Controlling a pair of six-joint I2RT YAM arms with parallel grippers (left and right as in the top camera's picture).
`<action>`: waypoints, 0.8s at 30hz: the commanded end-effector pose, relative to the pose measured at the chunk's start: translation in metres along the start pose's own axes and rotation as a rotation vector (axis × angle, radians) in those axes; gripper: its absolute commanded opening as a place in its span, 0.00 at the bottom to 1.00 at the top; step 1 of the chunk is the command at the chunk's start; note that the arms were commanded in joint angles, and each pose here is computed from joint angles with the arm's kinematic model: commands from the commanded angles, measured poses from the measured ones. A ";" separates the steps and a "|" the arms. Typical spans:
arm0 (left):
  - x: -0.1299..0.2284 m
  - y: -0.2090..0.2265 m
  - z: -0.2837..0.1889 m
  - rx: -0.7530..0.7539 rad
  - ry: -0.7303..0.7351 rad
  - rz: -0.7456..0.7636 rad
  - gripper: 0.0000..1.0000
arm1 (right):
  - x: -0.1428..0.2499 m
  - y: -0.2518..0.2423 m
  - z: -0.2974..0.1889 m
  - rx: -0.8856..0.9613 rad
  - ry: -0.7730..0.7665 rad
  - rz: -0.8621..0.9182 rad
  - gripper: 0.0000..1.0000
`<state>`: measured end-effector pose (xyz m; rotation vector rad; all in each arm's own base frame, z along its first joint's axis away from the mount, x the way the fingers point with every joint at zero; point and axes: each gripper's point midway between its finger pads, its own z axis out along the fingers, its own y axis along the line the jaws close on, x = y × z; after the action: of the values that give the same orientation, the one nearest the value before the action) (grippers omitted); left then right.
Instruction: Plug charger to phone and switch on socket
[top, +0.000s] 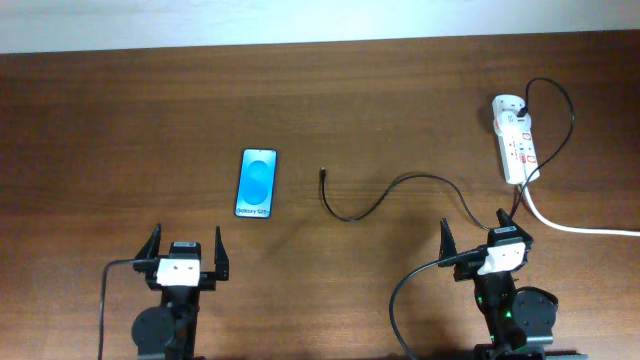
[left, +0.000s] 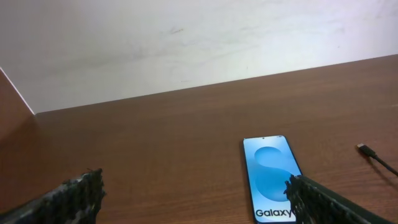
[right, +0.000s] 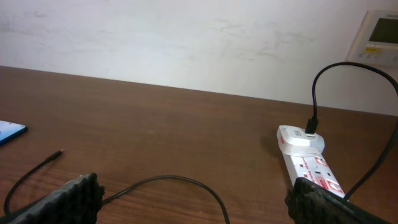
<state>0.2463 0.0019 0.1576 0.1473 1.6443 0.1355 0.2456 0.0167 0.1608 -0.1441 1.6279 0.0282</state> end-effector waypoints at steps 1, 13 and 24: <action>-0.001 0.000 0.000 0.004 -0.004 0.016 0.99 | 0.003 -0.002 0.000 0.008 0.007 0.012 0.98; -0.036 0.017 -0.003 -0.065 -0.033 0.016 0.99 | 0.003 -0.002 0.000 0.008 0.007 0.012 0.98; -0.058 0.016 0.032 -0.004 0.088 0.014 0.99 | 0.003 -0.002 0.000 0.008 0.007 0.012 0.98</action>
<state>0.2683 0.0104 0.2017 0.1205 1.6970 0.1710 0.2456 0.0167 0.1607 -0.1438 1.6283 0.0286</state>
